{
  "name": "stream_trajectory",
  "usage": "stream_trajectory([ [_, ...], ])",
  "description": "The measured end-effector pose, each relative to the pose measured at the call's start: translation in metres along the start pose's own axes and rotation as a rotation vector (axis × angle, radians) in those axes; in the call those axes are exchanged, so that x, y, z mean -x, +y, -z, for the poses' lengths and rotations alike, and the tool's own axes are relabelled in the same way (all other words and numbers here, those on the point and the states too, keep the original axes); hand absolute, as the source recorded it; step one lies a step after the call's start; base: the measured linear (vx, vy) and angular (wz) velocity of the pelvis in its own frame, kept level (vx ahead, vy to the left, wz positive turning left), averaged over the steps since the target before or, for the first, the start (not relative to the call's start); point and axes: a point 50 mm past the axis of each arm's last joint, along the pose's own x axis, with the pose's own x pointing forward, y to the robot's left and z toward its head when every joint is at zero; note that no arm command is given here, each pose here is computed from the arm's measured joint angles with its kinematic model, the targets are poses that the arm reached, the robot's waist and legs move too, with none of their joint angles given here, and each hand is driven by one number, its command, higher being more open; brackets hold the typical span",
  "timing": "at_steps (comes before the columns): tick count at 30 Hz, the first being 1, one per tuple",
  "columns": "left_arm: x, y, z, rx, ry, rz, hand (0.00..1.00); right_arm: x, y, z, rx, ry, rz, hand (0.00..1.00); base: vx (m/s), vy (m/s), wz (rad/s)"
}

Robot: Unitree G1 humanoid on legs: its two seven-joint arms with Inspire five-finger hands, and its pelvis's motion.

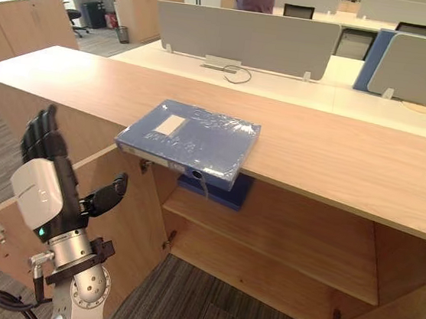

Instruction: Walk over to the cabinet, pick up the folder, carry it to the office cabinet, place the folder inside the office cabinet, then close the office cabinet door

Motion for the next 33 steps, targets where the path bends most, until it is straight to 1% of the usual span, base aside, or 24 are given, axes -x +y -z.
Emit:
stream_trajectory([
  [3, -0.009, -0.002, -0.002, -0.058, -0.099, 0.030, 1.00, -0.001, -0.004, -0.003, 0.005, -0.006, 0.008, 1.00, 0.02, -0.025, -0.11],
  [5, -0.014, -0.010, 0.005, -0.103, -0.143, 0.087, 1.00, -0.002, -0.007, -0.003, 0.010, -0.001, 0.011, 1.00, 0.00, 0.000, 0.00],
  [10, -0.014, -0.023, 0.032, -0.236, -0.146, 0.218, 1.00, -0.002, -0.009, -0.004, 0.006, -0.003, 0.011, 1.00, -0.01, 0.001, -0.05],
  [12, -0.015, -0.024, 0.040, -0.285, -0.153, 0.264, 1.00, -0.002, -0.008, -0.005, 0.001, -0.004, 0.005, 1.00, 0.00, 0.022, -0.07],
  [19, -0.021, -0.020, 0.054, -0.352, -0.146, 0.304, 1.00, -0.002, -0.010, -0.006, -0.036, -0.009, 0.005, 1.00, 0.00, 0.021, -0.12],
  [27, -0.027, -0.016, 0.053, -0.376, -0.192, 0.317, 1.00, -0.002, -0.015, -0.006, -0.059, -0.007, 0.014, 1.00, -0.02, 0.011, -0.07],
  [33, -0.035, -0.017, 0.049, -0.393, -0.216, 0.289, 1.00, -0.002, -0.015, -0.006, -0.059, -0.009, 0.015, 1.00, -0.03, 0.023, -0.06],
])
